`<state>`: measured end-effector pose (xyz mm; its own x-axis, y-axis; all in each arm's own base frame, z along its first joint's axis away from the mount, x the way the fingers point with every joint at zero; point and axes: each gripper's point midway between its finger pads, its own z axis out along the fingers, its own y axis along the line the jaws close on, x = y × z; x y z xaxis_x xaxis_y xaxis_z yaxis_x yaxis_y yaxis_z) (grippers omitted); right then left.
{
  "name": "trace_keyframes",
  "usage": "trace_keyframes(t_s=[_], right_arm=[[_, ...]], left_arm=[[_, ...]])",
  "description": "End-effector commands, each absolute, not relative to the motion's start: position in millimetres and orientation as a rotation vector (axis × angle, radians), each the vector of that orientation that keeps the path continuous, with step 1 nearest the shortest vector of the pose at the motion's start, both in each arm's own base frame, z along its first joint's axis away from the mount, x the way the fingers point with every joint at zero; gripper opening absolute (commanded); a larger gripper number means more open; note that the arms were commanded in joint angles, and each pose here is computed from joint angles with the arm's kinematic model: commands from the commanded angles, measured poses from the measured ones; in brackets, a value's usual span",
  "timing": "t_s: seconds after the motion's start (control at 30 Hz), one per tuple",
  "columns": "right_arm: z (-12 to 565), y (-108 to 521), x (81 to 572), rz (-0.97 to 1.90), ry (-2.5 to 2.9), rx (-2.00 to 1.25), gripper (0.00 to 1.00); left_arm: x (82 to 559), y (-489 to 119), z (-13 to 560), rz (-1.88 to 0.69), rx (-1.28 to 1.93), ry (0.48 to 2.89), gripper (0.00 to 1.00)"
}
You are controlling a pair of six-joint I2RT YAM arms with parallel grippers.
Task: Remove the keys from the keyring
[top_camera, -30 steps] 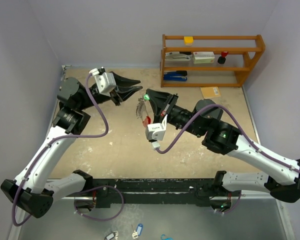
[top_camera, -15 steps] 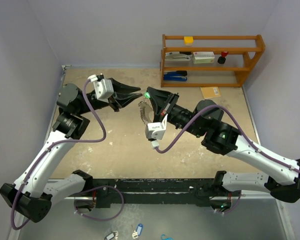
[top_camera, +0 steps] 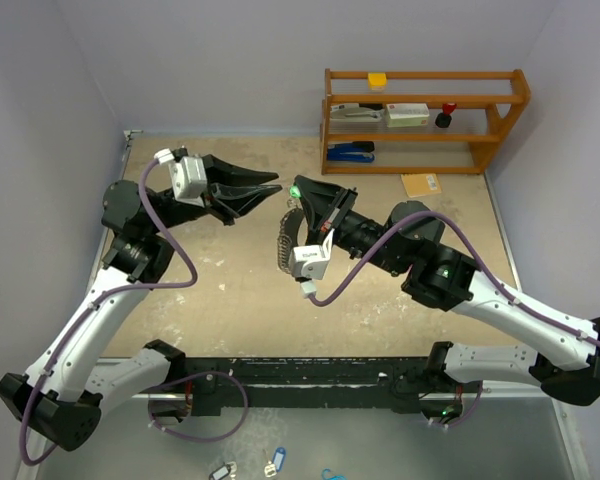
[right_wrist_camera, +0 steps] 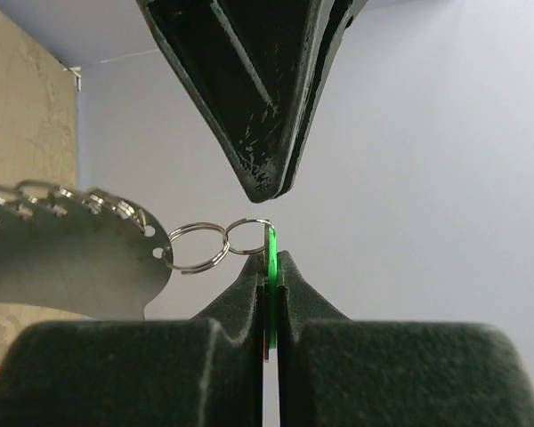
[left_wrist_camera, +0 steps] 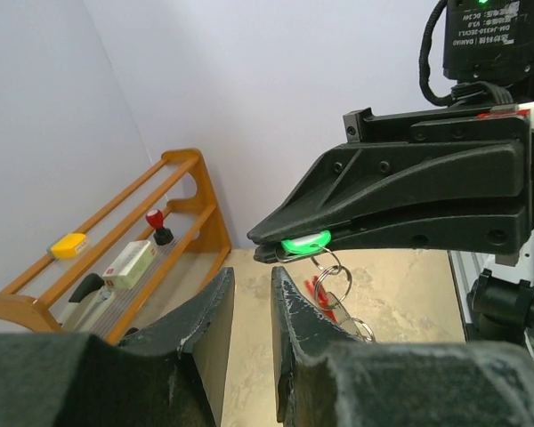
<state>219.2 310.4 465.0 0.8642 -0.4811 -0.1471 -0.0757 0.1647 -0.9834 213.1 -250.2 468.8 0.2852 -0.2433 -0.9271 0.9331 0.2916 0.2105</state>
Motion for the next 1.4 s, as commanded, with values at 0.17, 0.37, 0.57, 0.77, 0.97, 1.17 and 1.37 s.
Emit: trace_keyframes(t_s=[0.17,0.37,0.57,0.77,0.97,1.17,1.37], right_arm=[[501.8,299.2,215.4,-0.33,0.451,-1.261,0.0],[502.5,303.4,221.8,-0.327,0.478,-1.241,0.0],[497.2,312.2,230.6,-0.34,0.498,-1.241,0.0],[499.0,314.2,231.7,-0.336,0.498,-1.23,0.0],[503.1,310.2,234.2,-0.354,0.513,-1.213,0.0],[503.8,312.3,239.8,-0.371,0.533,-1.214,0.0],[514.9,321.5,255.6,-0.363,0.608,-1.17,0.0]], left_arm=[[201.3,-243.6,478.7,-0.986,0.883,0.921,0.2],[201.7,-248.4,475.9,-1.079,0.844,0.928,0.21],[205.4,-249.5,475.3,-1.095,0.816,0.93,0.24],[212.2,-248.1,471.3,-1.068,0.793,0.946,0.26],[234.9,-231.2,465.0,-0.909,0.683,1.025,0.27],[245.0,-218.1,461.4,-0.816,0.624,1.076,0.27],[248.7,-213.8,462.3,-0.804,0.582,1.084,0.27]])
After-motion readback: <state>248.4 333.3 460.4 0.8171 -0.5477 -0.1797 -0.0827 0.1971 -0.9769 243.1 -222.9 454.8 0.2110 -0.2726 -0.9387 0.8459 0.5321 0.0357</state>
